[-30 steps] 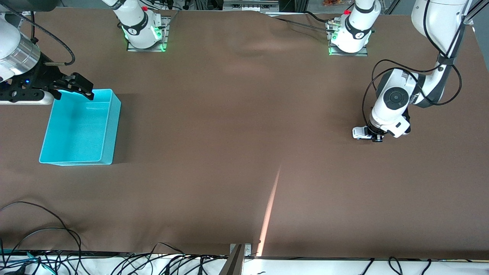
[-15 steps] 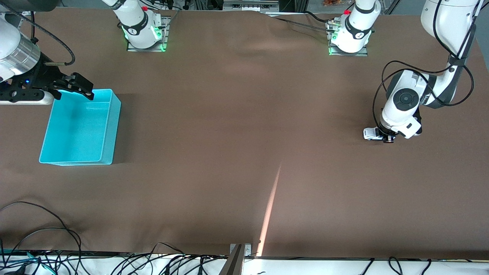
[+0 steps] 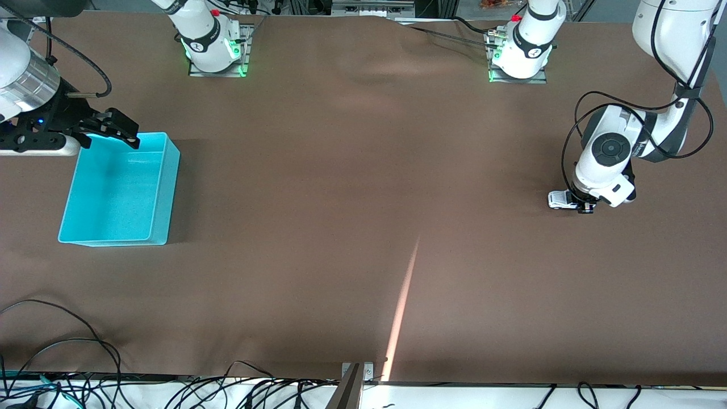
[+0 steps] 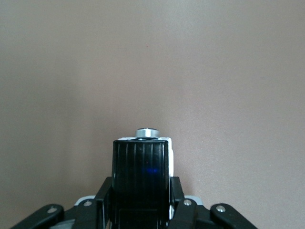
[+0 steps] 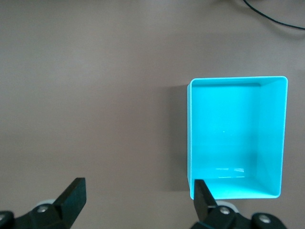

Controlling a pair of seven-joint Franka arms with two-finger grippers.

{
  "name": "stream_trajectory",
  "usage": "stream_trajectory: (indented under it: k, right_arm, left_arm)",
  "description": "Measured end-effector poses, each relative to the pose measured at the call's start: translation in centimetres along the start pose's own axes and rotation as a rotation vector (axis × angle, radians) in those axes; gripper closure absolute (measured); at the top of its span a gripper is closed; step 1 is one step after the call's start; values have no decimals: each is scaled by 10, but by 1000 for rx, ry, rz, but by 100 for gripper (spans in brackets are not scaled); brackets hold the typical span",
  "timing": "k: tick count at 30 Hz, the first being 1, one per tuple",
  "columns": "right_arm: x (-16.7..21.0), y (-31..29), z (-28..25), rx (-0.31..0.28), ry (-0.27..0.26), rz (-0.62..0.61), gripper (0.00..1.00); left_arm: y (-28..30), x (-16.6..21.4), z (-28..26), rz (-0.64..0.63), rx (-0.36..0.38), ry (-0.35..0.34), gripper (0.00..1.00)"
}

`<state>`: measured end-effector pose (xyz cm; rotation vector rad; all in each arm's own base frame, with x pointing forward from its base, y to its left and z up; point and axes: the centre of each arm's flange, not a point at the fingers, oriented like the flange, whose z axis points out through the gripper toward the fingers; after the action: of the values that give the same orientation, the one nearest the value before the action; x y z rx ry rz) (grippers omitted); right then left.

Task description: Wind and store white jeep toy

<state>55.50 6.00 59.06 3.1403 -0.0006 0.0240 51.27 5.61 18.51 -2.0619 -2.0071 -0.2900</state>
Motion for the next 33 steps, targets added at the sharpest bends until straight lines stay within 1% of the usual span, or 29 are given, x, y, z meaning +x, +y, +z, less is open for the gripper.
stream_trajectory:
  k: [5,8,14,15,17,26,33]
  right_arm:
    - [0,0,0,0,0,0,0]
    - [0,0,0,0,0,0,0]
    - [0,0,0,0,0,0,0]
    - [0,0,0,0,0,0,0]
    - [0,0,0,0,0,0,0]
    - [0,0,0,0,0,0,0]
    - [0,0,0,0,0,0,0]
  left_arm:
    - [1,1,0,-3,0,0,48]
    - [7,3,5,-8,-6,-5,41]
    - [21,7,12,-20,-8,-3,17]
    - [22,8,11,-21,-9,-1,8]
    - [25,10,9,-24,-8,4,1]
    - [30,14,-8,7,18,38,0]
    - [30,17,-17,32,26,50,0]
